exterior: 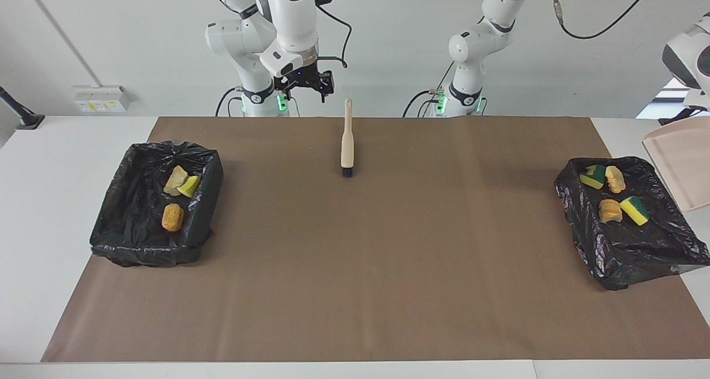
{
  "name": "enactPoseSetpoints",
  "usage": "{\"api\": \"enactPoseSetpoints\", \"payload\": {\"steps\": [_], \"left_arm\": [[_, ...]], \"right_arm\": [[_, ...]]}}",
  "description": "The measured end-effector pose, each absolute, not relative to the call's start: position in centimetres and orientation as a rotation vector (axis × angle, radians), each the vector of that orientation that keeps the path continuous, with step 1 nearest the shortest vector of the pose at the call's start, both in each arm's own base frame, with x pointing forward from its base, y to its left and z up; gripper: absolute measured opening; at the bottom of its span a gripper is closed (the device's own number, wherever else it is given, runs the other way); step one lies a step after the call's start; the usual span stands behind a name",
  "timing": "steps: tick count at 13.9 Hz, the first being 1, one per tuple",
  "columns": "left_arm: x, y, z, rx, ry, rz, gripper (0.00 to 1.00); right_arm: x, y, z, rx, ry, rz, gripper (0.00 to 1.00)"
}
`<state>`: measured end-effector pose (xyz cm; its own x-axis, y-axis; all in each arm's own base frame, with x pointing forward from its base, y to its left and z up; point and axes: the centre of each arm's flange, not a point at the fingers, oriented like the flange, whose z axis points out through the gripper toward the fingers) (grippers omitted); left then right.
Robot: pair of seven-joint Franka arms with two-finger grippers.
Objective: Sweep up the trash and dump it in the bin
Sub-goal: 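Lift the emptied dustpan out of the bin with the left gripper, then carry the dustpan to mid-table and lower it with the left gripper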
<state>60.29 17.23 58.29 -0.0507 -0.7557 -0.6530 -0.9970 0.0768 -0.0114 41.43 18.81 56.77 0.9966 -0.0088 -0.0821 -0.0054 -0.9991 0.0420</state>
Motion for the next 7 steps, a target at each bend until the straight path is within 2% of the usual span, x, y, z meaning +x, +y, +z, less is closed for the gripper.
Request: {"api": "enactPoseSetpoints", "payload": {"steps": [4,7], "left_arm": [[60.8,9.8,55.3,-2.134,1.727,0.403,0.32],[61.4,1.1,50.7,-2.411,1.517,0.292,0.32]], "right_arm": [[43.8,12.8,60.0,3.108,-0.060,-0.030,1.00],[45.4,6.7,61.9,3.140,-0.132,0.019,1.00]]}}
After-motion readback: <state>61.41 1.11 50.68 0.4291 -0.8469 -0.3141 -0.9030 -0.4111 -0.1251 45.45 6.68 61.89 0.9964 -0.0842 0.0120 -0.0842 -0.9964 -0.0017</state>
